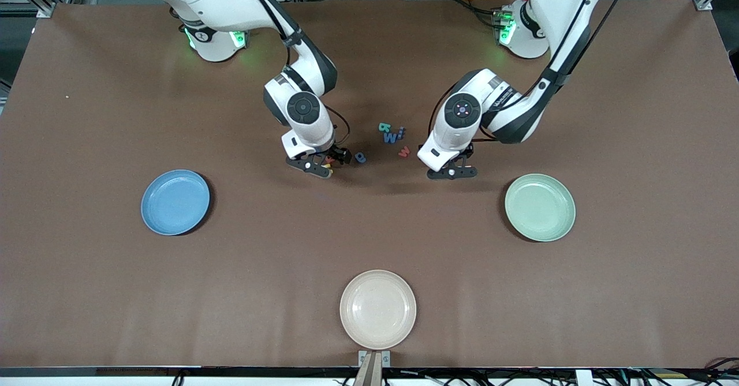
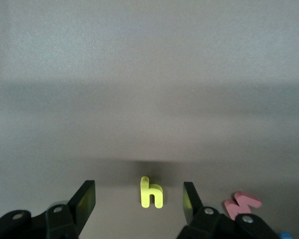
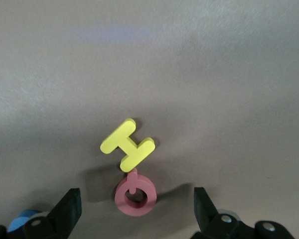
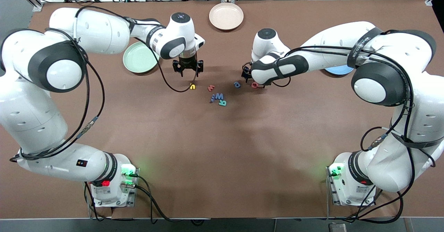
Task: Sort uppercase to blue plate, lowercase to green plate
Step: 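Grasp red Q with the right gripper while the left gripper grasps h, then place Q on blue plate with the right gripper while the left gripper places h, then move the right gripper to yellow H while the left gripper reaches blue m, then grasp yellow H with the right gripper while the left gripper grasps blue m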
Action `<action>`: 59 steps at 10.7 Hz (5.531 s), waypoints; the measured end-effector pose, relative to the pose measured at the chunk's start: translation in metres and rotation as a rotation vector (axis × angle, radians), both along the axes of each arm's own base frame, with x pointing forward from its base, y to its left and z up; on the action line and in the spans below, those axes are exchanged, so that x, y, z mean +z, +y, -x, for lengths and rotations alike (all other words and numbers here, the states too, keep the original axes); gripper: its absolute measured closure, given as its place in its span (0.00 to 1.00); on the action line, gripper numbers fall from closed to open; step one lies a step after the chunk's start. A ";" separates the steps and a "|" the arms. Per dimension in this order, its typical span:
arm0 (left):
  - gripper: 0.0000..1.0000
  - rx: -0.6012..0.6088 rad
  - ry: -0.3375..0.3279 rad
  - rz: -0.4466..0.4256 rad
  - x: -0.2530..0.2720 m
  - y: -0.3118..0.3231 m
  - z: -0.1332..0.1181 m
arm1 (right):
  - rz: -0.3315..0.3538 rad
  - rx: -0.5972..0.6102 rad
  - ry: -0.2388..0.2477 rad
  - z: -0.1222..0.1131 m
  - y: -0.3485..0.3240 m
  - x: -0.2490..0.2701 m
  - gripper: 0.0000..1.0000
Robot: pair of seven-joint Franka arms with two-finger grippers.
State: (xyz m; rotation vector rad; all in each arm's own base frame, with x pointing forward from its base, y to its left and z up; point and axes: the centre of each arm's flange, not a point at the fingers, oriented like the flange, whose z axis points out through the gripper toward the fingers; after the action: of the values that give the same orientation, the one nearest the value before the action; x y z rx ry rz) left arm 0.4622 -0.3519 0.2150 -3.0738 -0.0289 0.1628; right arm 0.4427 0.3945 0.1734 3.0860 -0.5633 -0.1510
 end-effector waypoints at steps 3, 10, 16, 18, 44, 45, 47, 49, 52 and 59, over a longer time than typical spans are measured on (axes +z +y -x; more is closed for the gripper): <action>0.21 0.000 -0.003 0.019 -0.013 -0.004 0.002 | 0.003 0.007 0.005 0.004 0.003 -0.004 0.00; 0.29 -0.011 0.006 0.050 -0.039 -0.004 0.020 | -0.015 0.007 -0.015 0.000 0.008 0.004 0.63; 0.75 -0.022 0.004 0.050 -0.040 -0.005 0.027 | -0.036 0.008 -0.073 -0.055 -0.041 0.059 0.63; 0.74 -0.016 -0.010 0.050 -0.034 -0.002 0.023 | -0.011 0.082 -0.107 -0.095 -0.105 0.085 0.63; 0.00 -0.555 -0.033 0.091 0.057 -0.054 0.010 | 0.029 -0.095 -0.022 -0.093 -0.101 0.084 0.00; 0.02 -0.565 -0.042 0.110 0.048 -0.067 0.030 | 0.020 -0.174 -0.013 -0.089 -0.087 0.079 0.00; 0.07 -0.587 -0.039 0.134 0.029 -0.081 0.064 | 0.013 -0.364 -0.032 -0.083 -0.061 0.063 0.00; 0.16 -0.608 -0.030 0.135 0.023 -0.088 0.078 | 0.014 -0.483 -0.053 -0.074 -0.035 0.036 0.00; 0.23 -0.614 -0.026 0.149 0.016 -0.092 0.083 | 0.026 -0.484 -0.057 -0.059 -0.014 0.002 0.00; 0.36 -0.515 0.020 0.147 -0.008 -0.094 0.092 | 0.048 -0.387 -0.075 -0.046 -0.002 -0.003 0.00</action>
State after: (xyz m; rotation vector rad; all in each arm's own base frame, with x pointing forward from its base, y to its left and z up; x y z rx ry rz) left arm 0.3702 -0.4463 0.2071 -3.0928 0.7970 0.1715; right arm 0.4891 0.3928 0.1701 2.9088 -1.1433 -0.0203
